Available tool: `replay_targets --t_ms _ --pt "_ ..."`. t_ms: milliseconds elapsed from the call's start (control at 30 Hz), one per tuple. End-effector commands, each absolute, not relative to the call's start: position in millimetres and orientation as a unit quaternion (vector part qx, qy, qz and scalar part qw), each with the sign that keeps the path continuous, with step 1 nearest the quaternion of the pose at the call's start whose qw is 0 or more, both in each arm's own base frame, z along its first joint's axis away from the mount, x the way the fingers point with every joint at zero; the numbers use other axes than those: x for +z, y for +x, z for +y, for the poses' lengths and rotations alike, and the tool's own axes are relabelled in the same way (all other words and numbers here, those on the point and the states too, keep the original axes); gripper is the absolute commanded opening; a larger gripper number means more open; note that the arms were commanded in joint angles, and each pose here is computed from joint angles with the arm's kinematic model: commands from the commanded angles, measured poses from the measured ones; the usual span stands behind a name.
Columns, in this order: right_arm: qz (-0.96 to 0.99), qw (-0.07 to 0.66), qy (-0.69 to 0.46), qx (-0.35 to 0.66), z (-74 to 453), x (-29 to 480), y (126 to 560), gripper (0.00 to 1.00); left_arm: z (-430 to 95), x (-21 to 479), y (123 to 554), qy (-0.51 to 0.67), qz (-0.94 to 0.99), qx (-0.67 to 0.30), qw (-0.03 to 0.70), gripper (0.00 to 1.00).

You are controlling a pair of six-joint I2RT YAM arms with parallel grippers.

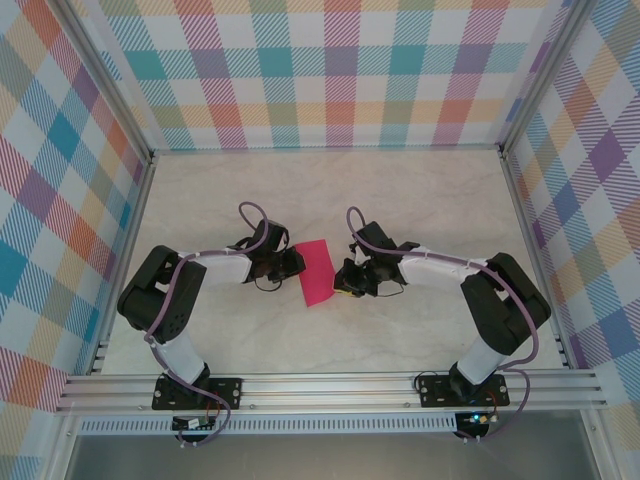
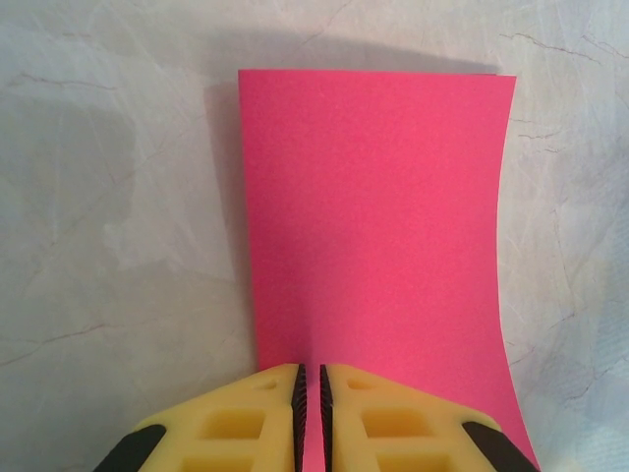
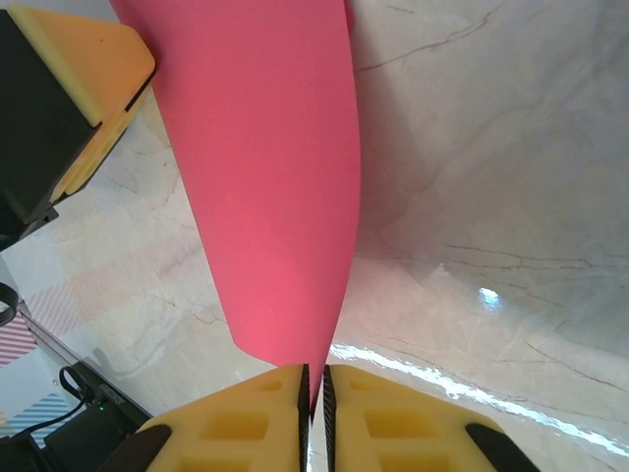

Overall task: Fold a paper plane with a square sheet of paper (pick it up from the middle)
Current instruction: Third fold the triangle at the center of the table.

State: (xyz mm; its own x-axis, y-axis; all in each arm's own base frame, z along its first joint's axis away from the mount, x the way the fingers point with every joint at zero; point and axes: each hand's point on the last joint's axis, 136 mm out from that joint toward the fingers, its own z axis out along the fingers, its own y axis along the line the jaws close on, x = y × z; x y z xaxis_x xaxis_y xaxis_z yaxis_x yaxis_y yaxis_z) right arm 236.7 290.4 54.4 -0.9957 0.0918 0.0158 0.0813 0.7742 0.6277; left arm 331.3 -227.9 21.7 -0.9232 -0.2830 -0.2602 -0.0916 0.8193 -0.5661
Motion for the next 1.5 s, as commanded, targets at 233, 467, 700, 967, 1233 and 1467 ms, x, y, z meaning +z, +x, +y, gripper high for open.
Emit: replay_targets --t_ms 233,467,700,967,1233,1467 --pt "0.928 0.021 0.038 0.371 308 62 248 0.04 -225 15 327 -0.093 0.947 -0.263 0.161 0.15" --pt "0.919 0.031 0.031 0.391 327 63 268 0.04 -224 15 326 -0.093 0.948 -0.26 0.159 0.14" --pt "0.91 0.04 0.01 0.412 343 64 279 0.04 -224 18 326 -0.091 0.948 -0.26 0.16 0.14" --pt "0.904 0.032 -0.023 0.425 358 57 282 0.05 -224 19 326 -0.092 0.948 -0.259 0.16 0.13" --pt "0.902 0.025 -0.047 0.428 367 51 282 0.05 -224 20 325 -0.091 0.949 -0.258 0.159 0.11" --pt "0.905 0.022 -0.048 0.422 369 41 285 0.06 -224 19 324 -0.091 0.949 -0.256 0.158 0.11"
